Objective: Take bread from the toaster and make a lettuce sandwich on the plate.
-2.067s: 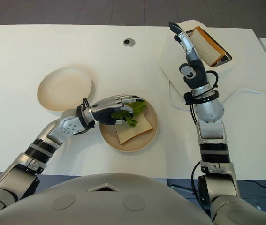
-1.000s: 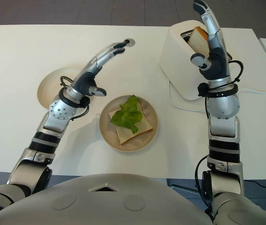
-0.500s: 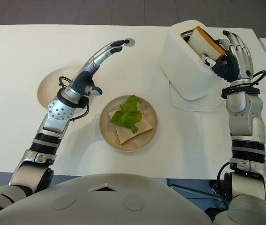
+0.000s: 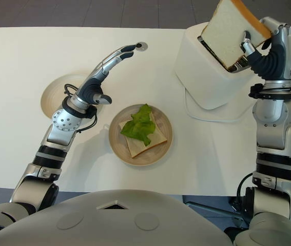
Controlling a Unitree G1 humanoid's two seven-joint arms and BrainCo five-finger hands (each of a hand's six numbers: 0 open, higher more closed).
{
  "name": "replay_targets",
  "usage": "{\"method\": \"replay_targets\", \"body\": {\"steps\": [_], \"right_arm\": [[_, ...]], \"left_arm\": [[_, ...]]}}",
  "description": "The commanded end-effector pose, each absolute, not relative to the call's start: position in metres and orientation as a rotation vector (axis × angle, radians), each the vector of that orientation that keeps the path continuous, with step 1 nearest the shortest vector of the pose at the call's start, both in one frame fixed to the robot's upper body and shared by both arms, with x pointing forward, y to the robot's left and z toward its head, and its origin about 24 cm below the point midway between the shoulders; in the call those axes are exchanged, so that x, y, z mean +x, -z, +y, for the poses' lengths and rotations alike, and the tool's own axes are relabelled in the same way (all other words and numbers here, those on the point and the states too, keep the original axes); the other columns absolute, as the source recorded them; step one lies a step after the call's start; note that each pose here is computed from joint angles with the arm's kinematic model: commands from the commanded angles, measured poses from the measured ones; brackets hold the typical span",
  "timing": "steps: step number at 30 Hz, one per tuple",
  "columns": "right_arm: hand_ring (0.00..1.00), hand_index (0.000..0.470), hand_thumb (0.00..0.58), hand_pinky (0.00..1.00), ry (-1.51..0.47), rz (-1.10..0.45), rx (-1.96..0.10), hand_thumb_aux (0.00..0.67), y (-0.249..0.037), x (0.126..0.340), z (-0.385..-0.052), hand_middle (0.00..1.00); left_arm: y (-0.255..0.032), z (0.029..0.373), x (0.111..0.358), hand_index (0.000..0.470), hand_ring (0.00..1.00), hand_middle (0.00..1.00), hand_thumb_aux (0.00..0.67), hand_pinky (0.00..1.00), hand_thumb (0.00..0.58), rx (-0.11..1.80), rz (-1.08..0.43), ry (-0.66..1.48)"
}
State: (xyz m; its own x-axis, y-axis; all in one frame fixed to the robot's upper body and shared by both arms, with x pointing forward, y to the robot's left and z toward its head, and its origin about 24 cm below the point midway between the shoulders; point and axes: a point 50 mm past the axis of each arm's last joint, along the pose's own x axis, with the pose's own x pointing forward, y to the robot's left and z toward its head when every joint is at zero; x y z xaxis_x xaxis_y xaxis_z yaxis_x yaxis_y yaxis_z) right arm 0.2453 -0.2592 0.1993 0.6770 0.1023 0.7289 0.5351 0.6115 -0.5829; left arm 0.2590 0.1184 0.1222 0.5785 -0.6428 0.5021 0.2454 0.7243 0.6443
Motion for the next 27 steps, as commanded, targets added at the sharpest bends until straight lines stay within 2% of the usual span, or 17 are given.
{"method": "replay_targets", "body": {"steps": [1,5,10,17,22,27], "right_arm": [[1.0,0.47,0.58,1.0,0.137,-0.846,-0.723,0.67,-0.202,0.244,-0.241,1.0],[1.0,0.47,0.58,1.0,-0.034,-0.809,-0.576,0.67,-0.194,0.243,-0.225,1.0],[1.0,0.47,0.58,1.0,-0.44,-0.562,-0.481,0.67,-0.151,0.241,-0.196,1.0],[1.0,0.47,0.58,1.0,-0.838,-0.334,-0.453,0.67,-0.102,0.222,-0.171,1.0],[1.0,0.47,0.58,1.0,-0.889,-0.231,-0.523,0.67,-0.075,0.232,-0.159,1.0],[1.0,0.47,0.58,1.0,-0.946,-0.097,-0.605,0.67,-0.04,0.238,-0.15,1.0]], "left_arm": [[-0.122,0.123,0.261,0.0,0.0,0.0,0.0,0.0,0.0,0.546,-0.784,0.541],[-0.126,0.129,0.261,0.0,0.0,0.0,0.0,0.0,0.0,0.465,-0.785,0.542],[-0.134,0.139,0.257,0.0,0.0,0.0,0.0,0.0,0.0,0.262,-0.797,0.572],[-0.133,0.149,0.258,0.0,0.0,0.0,0.0,0.0,0.0,0.072,-0.76,0.639],[-0.124,0.14,0.251,0.0,0.0,0.0,0.0,0.0,0.0,0.107,-0.736,0.744],[-0.1,0.124,0.23,0.0,0.0,0.0,0.0,0.0,0.0,0.264,-0.659,0.977]]}}
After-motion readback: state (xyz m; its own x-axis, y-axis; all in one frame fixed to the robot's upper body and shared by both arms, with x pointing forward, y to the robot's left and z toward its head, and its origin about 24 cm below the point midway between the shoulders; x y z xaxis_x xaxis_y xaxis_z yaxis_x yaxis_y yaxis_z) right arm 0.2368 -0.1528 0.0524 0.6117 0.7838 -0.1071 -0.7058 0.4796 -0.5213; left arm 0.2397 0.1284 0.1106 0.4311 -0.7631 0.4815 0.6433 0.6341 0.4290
